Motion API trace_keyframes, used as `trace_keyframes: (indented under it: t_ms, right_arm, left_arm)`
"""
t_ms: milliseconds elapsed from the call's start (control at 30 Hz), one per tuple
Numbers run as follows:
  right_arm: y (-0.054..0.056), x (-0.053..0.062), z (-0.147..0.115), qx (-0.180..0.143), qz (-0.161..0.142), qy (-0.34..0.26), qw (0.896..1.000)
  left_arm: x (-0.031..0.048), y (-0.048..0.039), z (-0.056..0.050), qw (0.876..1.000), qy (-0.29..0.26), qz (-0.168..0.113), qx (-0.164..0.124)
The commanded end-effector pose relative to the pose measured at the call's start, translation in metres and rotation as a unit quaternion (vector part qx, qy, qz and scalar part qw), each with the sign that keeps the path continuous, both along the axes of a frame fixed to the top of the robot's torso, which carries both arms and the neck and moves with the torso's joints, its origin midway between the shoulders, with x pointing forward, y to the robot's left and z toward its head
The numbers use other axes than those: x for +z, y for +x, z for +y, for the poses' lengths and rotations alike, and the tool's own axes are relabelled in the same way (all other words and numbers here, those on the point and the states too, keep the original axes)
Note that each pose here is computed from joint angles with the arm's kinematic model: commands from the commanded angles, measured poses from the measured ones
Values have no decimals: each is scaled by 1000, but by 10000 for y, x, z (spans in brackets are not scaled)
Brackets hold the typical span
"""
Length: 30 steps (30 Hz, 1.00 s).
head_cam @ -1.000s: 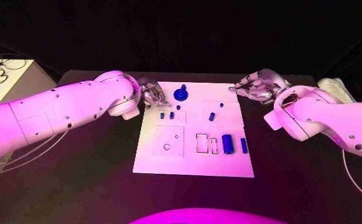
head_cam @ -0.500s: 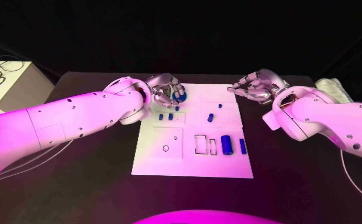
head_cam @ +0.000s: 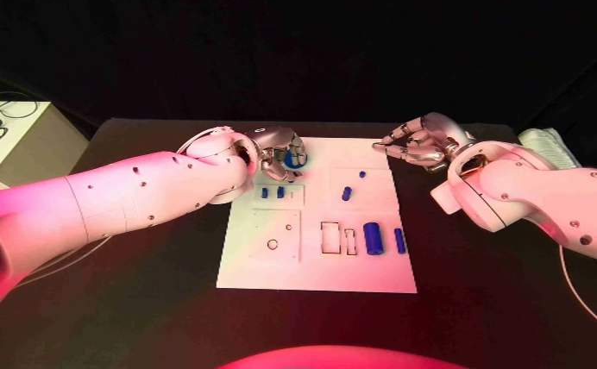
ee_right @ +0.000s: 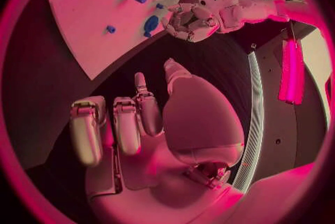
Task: Assemble the parts on the task board
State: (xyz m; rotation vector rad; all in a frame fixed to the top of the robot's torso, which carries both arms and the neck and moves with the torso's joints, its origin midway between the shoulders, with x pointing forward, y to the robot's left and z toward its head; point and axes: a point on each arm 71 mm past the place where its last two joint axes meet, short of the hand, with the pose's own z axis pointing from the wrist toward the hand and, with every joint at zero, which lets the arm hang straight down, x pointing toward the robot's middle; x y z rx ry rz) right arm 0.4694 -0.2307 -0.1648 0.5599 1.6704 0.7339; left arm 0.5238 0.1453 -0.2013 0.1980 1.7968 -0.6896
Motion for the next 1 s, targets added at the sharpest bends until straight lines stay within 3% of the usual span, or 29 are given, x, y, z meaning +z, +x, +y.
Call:
trace_keyframes:
  t_ms: [33, 367, 1000]
  right_arm:
    - [-3, 5, 16, 7, -5, 1, 1000]
    - [-4, 5, 23, 8, -5, 0, 1000]
    - [-6, 5, 26, 8, -5, -1, 1000]
  left_arm:
    - [-59, 8, -6, 999, 51, 8, -5]
    - [-129, 56, -2, 997, 70, 9, 7]
    - [-208, 58, -2, 995, 90, 34, 6]
